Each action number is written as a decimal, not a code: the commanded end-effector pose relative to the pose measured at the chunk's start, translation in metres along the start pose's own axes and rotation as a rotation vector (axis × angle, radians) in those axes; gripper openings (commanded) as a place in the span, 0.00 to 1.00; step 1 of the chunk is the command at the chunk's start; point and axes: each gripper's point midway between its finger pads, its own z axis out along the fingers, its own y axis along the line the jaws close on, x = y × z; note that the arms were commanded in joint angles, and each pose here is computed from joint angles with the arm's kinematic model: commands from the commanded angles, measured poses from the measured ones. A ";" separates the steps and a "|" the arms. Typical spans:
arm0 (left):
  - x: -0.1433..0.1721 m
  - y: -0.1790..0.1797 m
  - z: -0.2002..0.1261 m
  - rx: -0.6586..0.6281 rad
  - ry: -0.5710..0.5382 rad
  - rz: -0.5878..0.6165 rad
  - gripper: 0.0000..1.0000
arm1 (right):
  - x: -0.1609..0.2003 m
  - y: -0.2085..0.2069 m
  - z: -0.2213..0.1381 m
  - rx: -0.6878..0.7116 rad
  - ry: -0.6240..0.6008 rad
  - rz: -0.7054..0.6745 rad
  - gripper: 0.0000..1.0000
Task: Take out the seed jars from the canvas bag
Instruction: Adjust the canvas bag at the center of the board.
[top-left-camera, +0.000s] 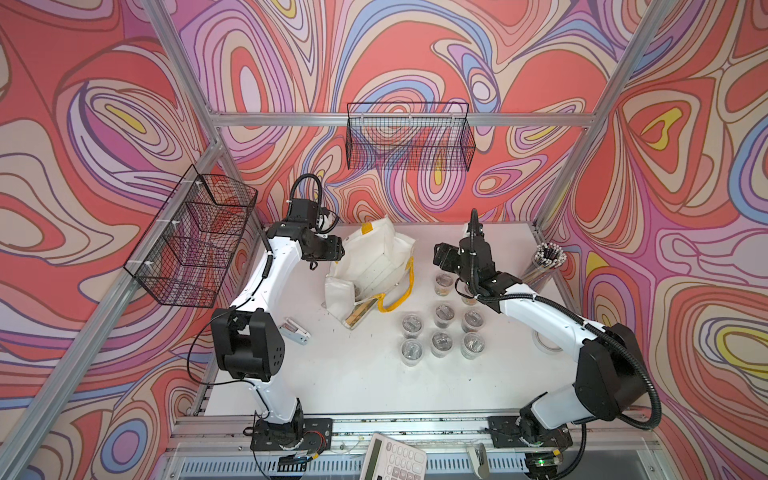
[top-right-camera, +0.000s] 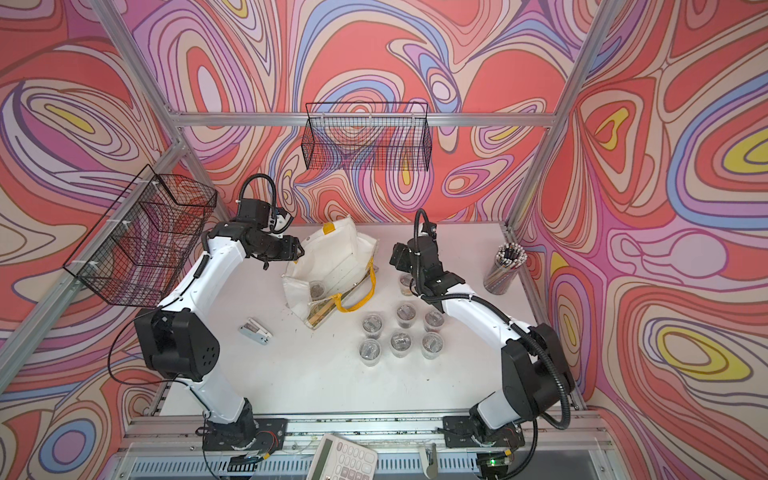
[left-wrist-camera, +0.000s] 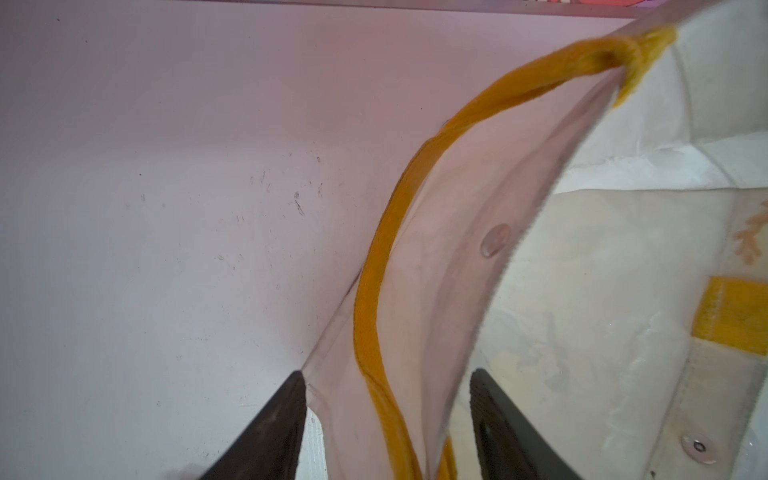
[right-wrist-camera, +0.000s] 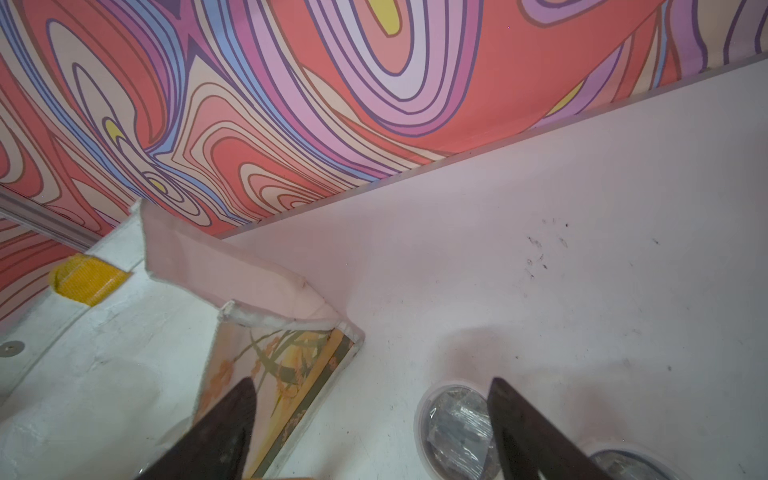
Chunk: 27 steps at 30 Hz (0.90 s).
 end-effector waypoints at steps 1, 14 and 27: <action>0.020 -0.004 -0.003 0.021 0.082 -0.010 0.64 | -0.017 0.001 -0.012 0.006 -0.027 -0.025 0.90; 0.005 -0.010 -0.002 0.046 0.090 -0.021 0.00 | -0.031 0.012 -0.020 -0.027 -0.047 -0.017 0.90; -0.041 -0.026 -0.037 0.083 -0.127 0.058 0.00 | -0.027 0.054 -0.030 -0.158 -0.019 0.004 0.89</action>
